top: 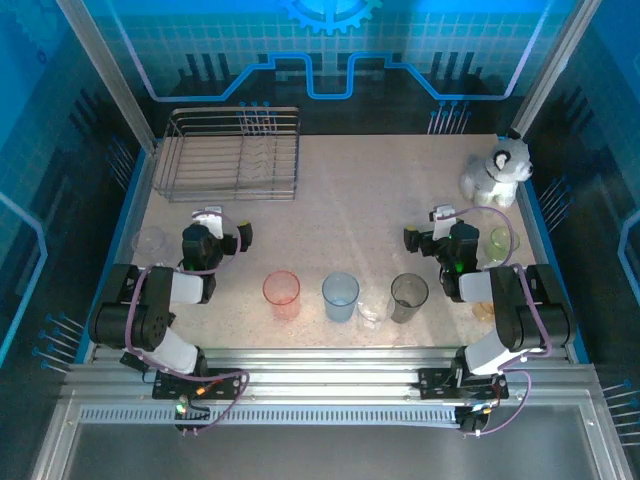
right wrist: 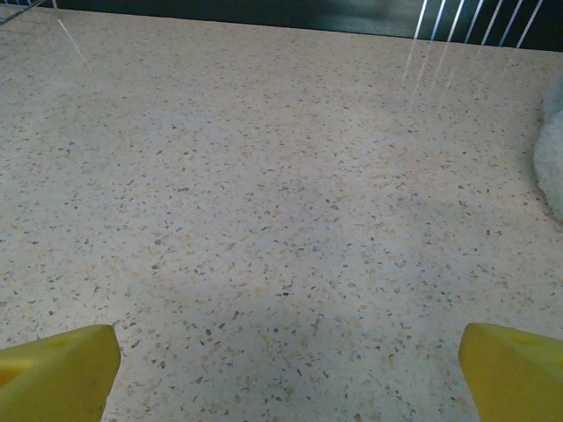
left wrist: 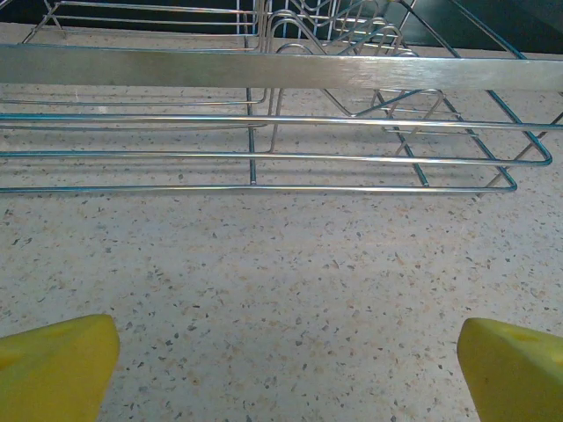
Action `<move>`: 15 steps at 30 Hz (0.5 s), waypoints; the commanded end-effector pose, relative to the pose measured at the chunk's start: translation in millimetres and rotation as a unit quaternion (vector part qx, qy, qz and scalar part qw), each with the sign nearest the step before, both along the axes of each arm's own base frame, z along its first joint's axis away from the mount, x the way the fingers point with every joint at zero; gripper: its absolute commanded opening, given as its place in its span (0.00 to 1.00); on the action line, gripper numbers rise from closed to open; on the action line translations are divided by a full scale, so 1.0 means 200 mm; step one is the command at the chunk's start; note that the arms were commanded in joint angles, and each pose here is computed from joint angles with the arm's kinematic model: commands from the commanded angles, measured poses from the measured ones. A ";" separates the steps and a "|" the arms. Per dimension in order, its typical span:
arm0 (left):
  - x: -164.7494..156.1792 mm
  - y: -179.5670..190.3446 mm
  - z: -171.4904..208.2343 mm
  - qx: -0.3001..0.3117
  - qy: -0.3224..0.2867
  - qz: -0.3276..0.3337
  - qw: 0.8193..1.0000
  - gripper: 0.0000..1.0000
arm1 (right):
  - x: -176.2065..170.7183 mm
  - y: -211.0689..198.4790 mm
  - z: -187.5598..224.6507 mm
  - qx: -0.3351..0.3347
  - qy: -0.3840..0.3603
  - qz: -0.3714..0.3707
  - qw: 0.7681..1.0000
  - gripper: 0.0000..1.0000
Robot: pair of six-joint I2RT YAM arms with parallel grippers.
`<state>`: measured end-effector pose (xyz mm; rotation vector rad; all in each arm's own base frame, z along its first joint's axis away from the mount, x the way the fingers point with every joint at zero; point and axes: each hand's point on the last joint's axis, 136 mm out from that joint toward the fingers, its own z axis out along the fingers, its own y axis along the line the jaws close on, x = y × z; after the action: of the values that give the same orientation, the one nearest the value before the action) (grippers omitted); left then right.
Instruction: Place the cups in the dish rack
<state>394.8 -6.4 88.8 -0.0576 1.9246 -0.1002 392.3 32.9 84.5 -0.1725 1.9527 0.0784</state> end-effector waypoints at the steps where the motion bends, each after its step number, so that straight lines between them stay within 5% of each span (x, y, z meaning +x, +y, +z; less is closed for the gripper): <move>1: 0.02 0.00 0.03 0.003 -0.009 0.002 1.000 1.00 | 0.03 0.01 0.07 -0.009 -0.023 0.000 1.000 1.00; 15: 0.02 0.02 0.03 0.003 -0.009 0.013 1.000 0.99 | 0.03 0.00 0.07 -0.004 -0.022 -0.001 1.000 1.00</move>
<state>394.9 -4.3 88.8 -0.0674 1.9242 -0.0901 392.3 33.0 84.5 -0.1730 1.9527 0.0791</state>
